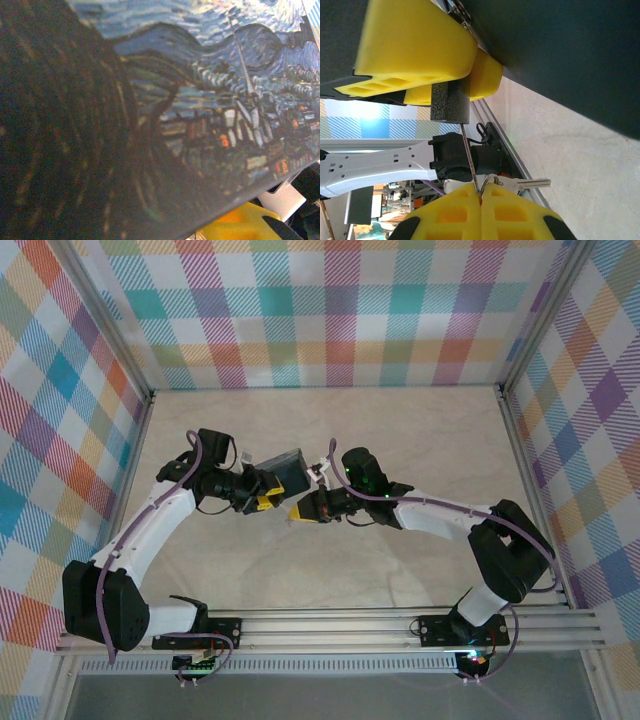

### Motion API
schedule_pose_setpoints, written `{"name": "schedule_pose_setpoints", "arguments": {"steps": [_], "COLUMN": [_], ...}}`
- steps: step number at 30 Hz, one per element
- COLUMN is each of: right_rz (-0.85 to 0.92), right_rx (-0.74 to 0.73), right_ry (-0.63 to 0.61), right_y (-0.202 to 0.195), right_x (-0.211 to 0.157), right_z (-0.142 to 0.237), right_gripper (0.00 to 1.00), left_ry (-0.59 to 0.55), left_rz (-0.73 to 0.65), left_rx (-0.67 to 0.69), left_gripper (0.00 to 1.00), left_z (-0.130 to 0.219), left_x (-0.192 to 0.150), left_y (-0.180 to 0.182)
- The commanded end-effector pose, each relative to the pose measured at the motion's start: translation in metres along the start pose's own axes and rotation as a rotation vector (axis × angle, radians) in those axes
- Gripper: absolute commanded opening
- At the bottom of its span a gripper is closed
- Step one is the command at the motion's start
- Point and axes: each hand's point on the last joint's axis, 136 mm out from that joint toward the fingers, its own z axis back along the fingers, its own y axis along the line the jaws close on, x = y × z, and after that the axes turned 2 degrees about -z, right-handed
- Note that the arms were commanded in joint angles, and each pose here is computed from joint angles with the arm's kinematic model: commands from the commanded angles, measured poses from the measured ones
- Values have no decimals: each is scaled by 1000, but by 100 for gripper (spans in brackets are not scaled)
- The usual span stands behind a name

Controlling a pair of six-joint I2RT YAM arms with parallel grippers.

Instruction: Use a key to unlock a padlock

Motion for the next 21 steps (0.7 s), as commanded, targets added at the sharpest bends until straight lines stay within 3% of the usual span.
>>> {"name": "schedule_pose_setpoints", "arguments": {"steps": [1,21], "right_rz": [47,42], "right_rx": [32,27], "right_ry": [-33,-70], "right_y": [15,15], "right_x": [12,15], "right_z": [-1,2], "right_gripper": [0,0], "left_ry": [2,-31], "left_rz": [-34,-22], "left_rx": [-62,-32], "left_gripper": [0,0], "left_z": [11,13], "left_x": [-5,-3], "left_y": [-16,-8]}}
